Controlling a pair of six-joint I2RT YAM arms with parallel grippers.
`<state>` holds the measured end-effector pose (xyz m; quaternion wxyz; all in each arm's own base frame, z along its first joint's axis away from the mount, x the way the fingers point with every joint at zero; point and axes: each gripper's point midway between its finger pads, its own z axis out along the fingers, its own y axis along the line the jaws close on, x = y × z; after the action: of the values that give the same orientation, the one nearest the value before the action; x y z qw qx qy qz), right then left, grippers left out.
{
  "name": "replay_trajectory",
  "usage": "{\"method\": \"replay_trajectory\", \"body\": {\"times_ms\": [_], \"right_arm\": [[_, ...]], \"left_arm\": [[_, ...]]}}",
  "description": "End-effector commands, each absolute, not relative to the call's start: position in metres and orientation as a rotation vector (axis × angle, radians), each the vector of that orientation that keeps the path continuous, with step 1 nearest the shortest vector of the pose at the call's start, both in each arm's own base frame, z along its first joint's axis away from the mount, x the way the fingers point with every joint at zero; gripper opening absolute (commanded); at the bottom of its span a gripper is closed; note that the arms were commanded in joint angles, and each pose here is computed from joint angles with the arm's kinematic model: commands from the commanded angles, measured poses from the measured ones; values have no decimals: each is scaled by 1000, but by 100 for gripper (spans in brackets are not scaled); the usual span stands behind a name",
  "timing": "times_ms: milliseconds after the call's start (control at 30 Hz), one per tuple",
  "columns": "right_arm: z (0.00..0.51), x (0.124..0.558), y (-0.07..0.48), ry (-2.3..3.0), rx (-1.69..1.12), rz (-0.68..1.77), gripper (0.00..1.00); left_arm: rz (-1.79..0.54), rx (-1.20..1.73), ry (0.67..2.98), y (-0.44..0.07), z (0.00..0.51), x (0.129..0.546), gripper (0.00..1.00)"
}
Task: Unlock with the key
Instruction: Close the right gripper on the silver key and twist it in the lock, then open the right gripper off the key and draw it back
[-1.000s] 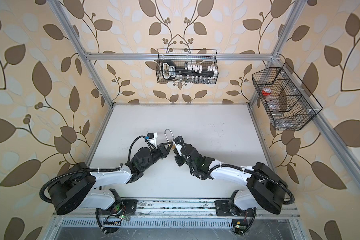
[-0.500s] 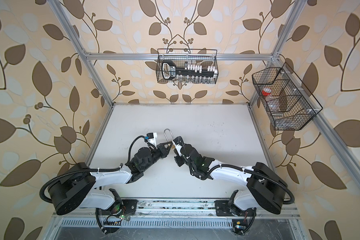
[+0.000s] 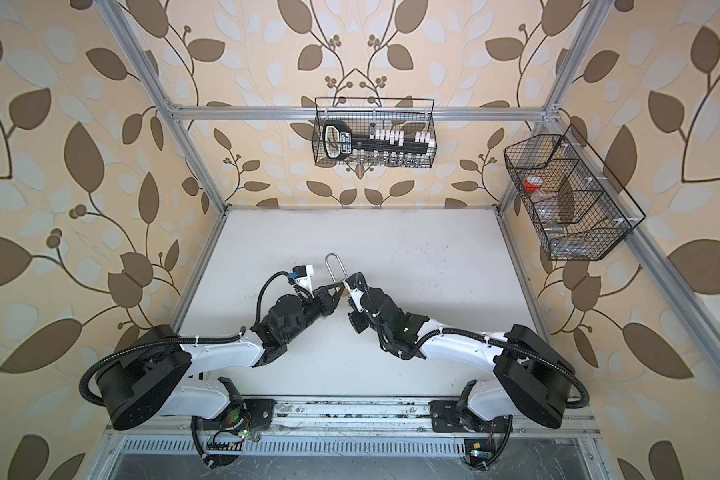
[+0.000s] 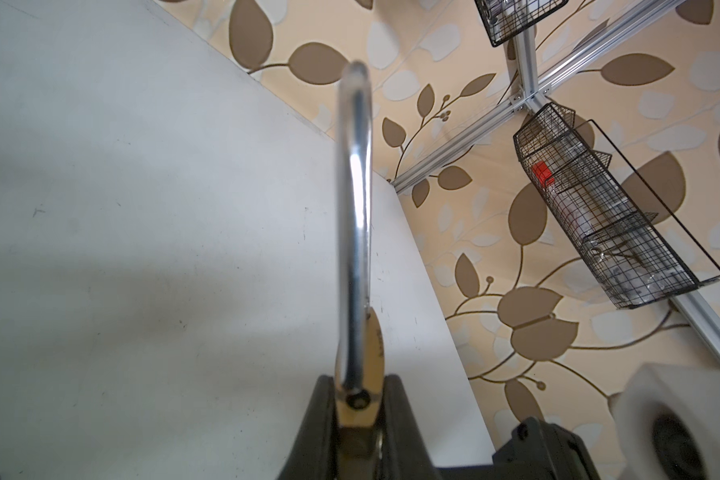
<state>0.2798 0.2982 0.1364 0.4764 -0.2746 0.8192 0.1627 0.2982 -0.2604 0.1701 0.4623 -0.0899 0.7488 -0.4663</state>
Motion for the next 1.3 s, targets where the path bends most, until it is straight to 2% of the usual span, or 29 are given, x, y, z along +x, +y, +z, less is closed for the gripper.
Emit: {"method": "replay_trajectory", "body": {"times_ms": [0, 167, 300, 600, 700, 867, 1133, 1267], "right_arm": [[144, 284, 301, 1992, -651, 396, 0], [144, 284, 301, 1990, -654, 397, 5], [145, 284, 300, 1988, -653, 396, 26], [168, 290, 265, 1943, -510, 526, 43], [180, 294, 239, 1893, -402, 653, 45], [199, 294, 211, 1797, -308, 797, 45], [218, 276, 231, 1696, -425, 956, 48], [218, 270, 241, 1692, -466, 947, 47]], "left_arm": [[-1247, -196, 1647, -263, 224, 297, 0], [-1238, -198, 1647, -262, 223, 298, 0], [-1193, -195, 1647, -258, 221, 300, 0], [-966, -92, 1667, -246, 212, 307, 0], [-894, 184, 1681, -264, 207, 296, 0], [-867, 462, 1697, -286, 193, 280, 0], [-975, 614, 1623, -302, 198, 258, 0], [-1048, 666, 1609, -313, 198, 250, 0]]}}
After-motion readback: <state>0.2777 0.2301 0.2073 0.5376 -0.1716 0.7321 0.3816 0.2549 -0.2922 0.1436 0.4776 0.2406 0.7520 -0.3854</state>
